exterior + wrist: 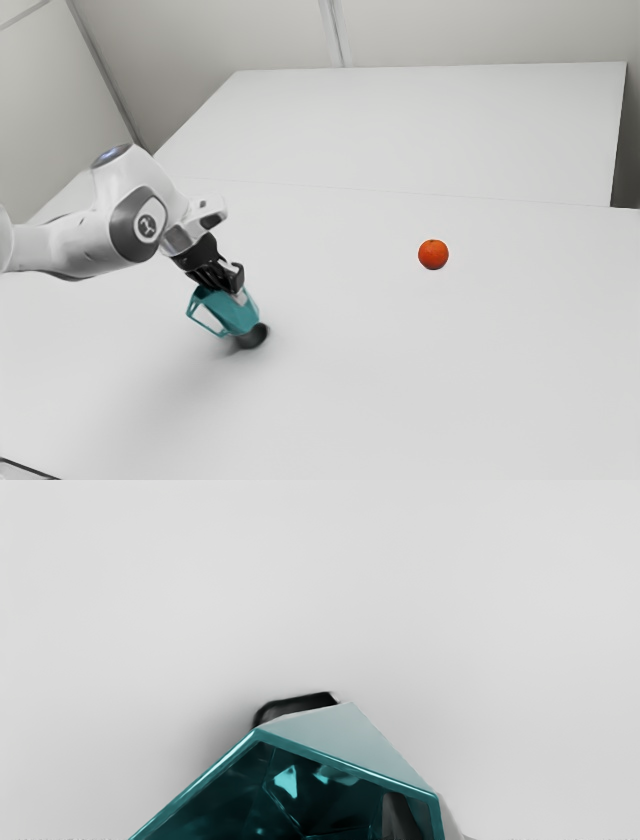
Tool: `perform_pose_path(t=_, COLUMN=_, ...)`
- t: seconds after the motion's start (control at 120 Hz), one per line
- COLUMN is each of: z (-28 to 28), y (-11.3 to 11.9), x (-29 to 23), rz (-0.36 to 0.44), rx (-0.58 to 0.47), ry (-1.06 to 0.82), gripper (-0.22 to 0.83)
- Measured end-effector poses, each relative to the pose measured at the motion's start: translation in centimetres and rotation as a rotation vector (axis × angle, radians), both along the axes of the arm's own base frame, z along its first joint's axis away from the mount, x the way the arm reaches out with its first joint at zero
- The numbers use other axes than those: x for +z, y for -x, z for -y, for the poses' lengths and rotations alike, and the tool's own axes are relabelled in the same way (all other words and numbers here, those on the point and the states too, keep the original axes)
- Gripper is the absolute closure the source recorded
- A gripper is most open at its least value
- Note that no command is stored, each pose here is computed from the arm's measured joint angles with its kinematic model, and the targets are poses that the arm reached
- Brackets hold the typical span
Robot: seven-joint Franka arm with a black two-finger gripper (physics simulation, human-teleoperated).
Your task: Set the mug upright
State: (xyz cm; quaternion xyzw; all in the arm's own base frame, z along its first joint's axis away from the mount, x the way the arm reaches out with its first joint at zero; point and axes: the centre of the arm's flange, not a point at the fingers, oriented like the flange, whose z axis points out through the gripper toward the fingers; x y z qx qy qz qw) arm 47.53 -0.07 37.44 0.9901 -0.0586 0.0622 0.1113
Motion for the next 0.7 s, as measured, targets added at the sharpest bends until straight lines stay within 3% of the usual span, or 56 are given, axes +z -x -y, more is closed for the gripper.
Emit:
perform_pose_path(t=0.342, z=1.6, y=-1.0, x=0.9, rz=0.026, rx=-0.094, ry=-0.185, gripper=0.78)
perform_pose_path(t=0.7, z=1.3, y=-1.9, x=-2.2, rz=-0.037, rx=-0.061, ry=-0.242, gripper=0.78)
